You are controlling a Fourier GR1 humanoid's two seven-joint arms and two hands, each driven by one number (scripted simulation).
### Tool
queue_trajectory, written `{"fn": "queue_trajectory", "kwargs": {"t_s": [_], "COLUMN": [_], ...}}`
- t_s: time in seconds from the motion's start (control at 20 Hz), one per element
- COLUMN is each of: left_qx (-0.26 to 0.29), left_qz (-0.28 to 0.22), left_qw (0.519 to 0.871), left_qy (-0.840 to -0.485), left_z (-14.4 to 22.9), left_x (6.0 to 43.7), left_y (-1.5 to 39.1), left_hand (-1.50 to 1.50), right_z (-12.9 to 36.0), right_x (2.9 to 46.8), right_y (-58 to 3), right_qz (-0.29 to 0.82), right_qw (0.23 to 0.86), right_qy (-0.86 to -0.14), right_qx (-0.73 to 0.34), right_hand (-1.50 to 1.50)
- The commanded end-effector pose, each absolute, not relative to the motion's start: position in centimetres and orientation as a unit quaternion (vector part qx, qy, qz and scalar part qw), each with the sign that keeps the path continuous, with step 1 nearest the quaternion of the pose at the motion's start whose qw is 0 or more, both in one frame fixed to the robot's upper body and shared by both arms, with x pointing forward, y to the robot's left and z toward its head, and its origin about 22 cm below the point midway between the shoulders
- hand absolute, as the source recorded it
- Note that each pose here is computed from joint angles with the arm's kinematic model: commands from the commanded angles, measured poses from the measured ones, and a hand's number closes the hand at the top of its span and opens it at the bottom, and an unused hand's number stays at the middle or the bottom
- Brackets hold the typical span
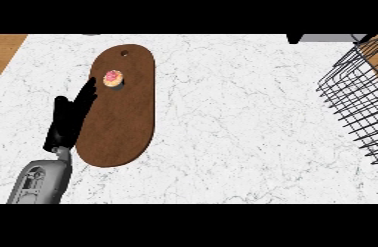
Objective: Pick the tomato from the placemat and place it in the basket
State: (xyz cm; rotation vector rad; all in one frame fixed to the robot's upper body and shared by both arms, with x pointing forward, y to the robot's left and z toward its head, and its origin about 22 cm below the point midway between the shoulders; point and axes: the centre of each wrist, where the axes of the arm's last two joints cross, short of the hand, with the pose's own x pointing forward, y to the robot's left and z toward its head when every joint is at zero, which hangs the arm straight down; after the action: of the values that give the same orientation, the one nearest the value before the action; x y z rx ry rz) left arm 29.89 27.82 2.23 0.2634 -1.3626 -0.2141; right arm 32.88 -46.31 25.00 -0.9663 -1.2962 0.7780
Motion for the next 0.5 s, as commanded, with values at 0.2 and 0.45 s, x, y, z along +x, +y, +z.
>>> {"fn": "queue_trajectory", "kwargs": {"t_s": [0.2,0.45], "left_qx": [0.129,0.114], "left_qz": [-0.095,-0.106], "left_qw": [0.765,0.763], "left_qy": [-0.624,-0.627], "left_z": [3.4,2.7], "left_x": [30.4,29.3], "left_y": [28.0,26.9], "left_hand": [0.00,0.00], "right_z": [21.3,20.4], "right_x": [33.6,33.3], "right_y": [-48.3,-49.2], "right_qz": [0.272,0.176], "right_qw": [0.643,0.619], "right_qy": [-0.612,-0.664], "right_qx": [-0.372,-0.380], "right_hand": [-1.50,-1.50]}}
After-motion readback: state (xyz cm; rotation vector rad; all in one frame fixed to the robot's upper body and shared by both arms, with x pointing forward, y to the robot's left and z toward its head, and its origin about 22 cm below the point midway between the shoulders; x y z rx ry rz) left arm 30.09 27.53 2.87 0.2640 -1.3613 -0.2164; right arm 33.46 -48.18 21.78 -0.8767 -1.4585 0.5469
